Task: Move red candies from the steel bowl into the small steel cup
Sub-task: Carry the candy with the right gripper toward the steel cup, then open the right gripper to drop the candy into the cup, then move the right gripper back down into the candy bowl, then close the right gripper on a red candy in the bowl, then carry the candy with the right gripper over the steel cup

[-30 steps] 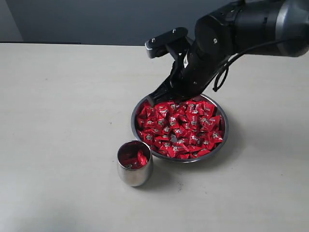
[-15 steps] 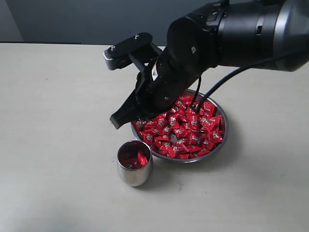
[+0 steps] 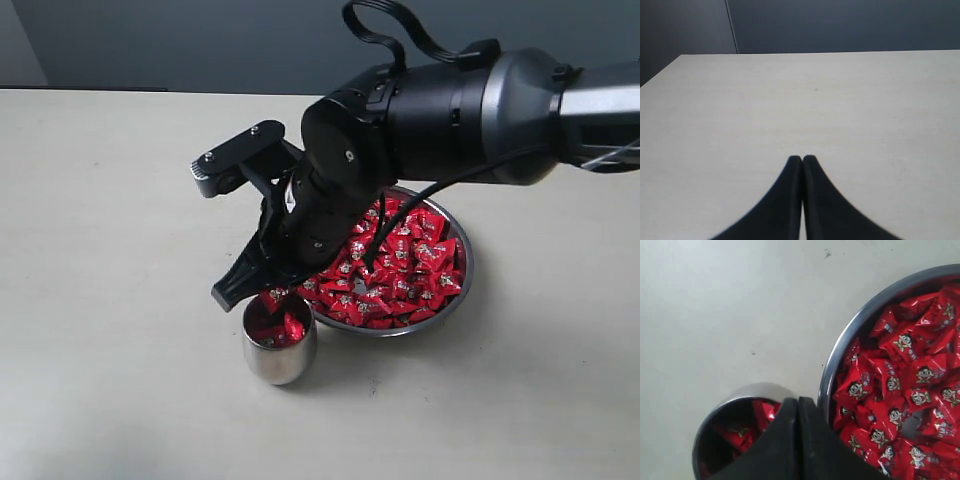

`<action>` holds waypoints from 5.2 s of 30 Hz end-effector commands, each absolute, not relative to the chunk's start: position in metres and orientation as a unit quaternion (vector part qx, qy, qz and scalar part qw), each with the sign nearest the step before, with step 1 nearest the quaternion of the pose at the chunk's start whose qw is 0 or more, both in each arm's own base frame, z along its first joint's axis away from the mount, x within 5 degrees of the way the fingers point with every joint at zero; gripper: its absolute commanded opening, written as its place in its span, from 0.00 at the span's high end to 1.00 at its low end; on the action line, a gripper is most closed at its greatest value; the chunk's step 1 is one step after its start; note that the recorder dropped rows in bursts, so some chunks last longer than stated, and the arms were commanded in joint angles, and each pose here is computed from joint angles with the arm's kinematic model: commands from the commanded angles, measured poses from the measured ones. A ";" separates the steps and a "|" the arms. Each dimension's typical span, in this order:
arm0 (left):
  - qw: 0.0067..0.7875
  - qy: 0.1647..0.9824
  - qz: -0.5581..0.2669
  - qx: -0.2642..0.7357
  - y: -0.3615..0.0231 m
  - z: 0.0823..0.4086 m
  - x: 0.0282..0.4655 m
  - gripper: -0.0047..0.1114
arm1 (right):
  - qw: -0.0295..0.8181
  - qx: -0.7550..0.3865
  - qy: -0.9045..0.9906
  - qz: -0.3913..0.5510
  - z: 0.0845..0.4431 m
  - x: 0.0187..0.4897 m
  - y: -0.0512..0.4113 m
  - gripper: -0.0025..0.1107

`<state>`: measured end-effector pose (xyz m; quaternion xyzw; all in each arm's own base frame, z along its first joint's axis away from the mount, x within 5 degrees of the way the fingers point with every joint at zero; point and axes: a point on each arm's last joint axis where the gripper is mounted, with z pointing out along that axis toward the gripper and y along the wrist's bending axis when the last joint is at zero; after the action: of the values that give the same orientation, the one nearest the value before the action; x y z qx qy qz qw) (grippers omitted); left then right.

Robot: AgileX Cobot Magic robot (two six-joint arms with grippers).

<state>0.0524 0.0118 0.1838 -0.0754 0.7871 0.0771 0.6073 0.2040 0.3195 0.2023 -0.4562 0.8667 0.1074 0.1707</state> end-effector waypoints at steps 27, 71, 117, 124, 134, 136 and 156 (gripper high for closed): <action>0.612 0.784 0.073 -0.075 0.011 0.183 0.053 0.96 | 0.163 -0.485 0.853 0.105 0.208 0.186 0.326 0.98; 0.612 0.784 0.073 -0.075 0.011 0.183 0.053 0.96 | 0.259 -0.278 0.924 -0.047 0.244 0.273 0.236 0.69; 0.612 0.784 0.073 -0.075 0.011 0.183 0.053 0.96 | 0.066 -0.321 0.944 -0.043 0.144 0.273 0.252 0.73; 0.612 0.784 0.073 -0.075 0.011 0.183 0.053 0.96 | 0.068 -0.325 0.942 -0.047 0.144 0.274 0.252 0.87; 0.612 0.784 0.073 -0.075 0.011 0.183 0.053 0.96 | 0.074 -0.334 0.938 -0.059 0.144 0.275 0.250 0.99; 0.612 0.784 0.073 -0.075 0.011 0.183 0.053 0.96 | 0.077 -0.334 0.938 -0.058 0.147 0.275 0.250 0.99; 0.612 0.784 0.073 -0.075 0.011 0.183 0.053 0.96 | 0.154 -0.323 0.934 -0.009 0.213 0.265 0.245 0.99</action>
<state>0.0524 0.0118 0.1838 -0.0754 0.7871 0.0771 0.6073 0.2669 0.2463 0.2009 -0.3248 0.9353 -0.0215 0.1389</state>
